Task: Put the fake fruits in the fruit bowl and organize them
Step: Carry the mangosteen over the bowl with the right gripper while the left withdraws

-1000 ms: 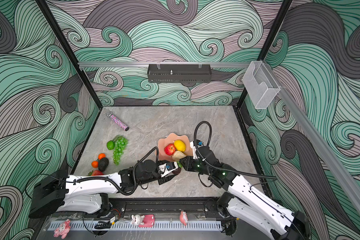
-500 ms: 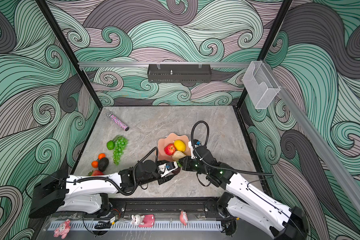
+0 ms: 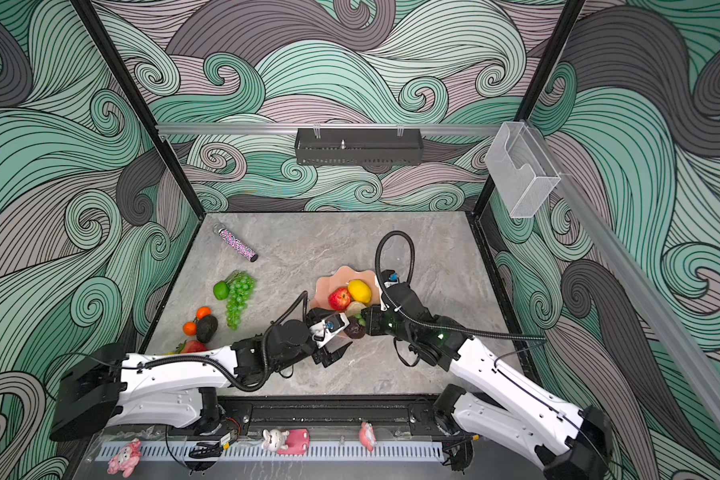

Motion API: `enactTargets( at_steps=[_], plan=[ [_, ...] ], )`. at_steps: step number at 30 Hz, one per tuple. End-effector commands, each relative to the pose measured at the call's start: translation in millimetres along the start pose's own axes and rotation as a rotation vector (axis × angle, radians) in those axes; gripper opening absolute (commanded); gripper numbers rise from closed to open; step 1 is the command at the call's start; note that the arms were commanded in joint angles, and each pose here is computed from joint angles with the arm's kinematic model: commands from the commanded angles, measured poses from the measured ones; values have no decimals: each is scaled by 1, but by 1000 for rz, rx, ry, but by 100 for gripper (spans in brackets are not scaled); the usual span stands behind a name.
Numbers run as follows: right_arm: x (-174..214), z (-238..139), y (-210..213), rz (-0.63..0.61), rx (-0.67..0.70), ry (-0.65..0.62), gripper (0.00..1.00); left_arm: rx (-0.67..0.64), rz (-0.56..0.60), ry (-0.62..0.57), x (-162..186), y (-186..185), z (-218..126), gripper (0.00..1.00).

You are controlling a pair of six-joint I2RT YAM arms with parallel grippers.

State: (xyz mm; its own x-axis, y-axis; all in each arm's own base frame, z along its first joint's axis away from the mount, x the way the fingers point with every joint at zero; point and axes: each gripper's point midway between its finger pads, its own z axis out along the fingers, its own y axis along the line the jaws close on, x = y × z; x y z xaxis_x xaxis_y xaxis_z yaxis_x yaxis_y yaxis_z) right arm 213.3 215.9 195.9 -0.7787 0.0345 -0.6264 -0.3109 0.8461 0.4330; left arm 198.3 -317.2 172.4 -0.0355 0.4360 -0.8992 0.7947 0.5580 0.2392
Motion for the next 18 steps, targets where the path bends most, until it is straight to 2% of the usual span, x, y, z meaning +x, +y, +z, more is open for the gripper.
enactTargets(
  at_steps=[1, 5, 8, 18],
  plan=[
    [-17, -1, -12, -129, 122, -36, 3, -110, -125, -40, -6, 44, -22, 95],
    [-33, 10, -11, -198, 176, -42, 3, -285, -290, -65, -3, 97, -47, 94],
    [-42, 22, -6, -233, 192, -38, 3, -449, -359, -53, 6, 128, -63, 94],
    [-75, 78, 13, -341, 248, -13, 1, -768, -548, -66, 36, 181, -115, 94]
  ],
)
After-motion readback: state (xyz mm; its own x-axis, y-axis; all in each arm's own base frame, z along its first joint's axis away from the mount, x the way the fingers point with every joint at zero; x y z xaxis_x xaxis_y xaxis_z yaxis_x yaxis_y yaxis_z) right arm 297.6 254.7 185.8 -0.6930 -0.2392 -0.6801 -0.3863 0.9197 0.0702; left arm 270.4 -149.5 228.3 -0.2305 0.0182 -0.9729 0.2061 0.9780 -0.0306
